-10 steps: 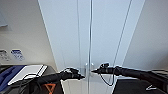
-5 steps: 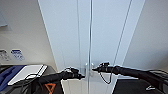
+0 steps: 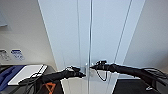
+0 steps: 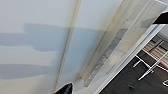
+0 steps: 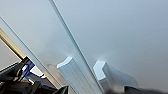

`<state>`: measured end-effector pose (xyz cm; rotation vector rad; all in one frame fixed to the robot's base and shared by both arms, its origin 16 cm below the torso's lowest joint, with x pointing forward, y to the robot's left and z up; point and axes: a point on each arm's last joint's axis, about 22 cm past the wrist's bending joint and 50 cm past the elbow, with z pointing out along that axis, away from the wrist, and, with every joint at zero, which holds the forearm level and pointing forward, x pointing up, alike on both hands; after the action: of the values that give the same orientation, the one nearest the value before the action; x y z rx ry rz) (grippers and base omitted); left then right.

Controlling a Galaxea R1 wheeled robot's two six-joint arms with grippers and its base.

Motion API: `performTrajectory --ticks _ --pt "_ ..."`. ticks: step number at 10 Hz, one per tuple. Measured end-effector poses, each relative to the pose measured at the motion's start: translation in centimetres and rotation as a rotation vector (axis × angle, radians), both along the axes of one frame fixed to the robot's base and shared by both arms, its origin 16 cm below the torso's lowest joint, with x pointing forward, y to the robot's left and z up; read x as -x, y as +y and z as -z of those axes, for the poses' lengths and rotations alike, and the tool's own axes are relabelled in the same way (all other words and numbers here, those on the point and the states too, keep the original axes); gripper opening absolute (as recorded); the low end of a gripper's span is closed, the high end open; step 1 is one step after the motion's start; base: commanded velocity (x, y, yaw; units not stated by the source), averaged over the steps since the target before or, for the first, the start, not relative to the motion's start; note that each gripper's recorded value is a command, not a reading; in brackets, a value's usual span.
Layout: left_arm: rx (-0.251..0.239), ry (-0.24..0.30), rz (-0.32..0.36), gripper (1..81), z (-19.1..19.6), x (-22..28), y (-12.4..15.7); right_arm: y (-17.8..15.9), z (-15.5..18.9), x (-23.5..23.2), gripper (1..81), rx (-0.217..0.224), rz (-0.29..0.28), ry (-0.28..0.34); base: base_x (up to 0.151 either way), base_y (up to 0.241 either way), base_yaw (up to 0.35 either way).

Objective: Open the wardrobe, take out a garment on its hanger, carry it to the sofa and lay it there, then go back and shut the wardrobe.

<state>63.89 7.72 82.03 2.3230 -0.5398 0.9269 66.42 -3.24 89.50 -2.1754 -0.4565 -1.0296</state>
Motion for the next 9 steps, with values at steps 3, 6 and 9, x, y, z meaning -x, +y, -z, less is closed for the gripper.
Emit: performTrajectory --ticks 3,6,9 --pt "-0.018 -0.001 -0.031 81.1 0.8 -1.2 -0.2 0.0 0.5 -0.3 81.1 0.006 0.01 0.004 0.0 0.0 0.0" --pt "-0.053 -0.005 -0.086 81.1 1.9 -3.1 -0.2 0.5 1.1 -0.2 81.1 0.008 0.012 0.009 0.0 0.0 0.0" --pt "-0.057 -0.023 -0.072 81.1 2.0 -3.4 -3.9 2.2 1.8 0.0 81.1 0.007 0.007 0.012 0.0 0.0 0.0"
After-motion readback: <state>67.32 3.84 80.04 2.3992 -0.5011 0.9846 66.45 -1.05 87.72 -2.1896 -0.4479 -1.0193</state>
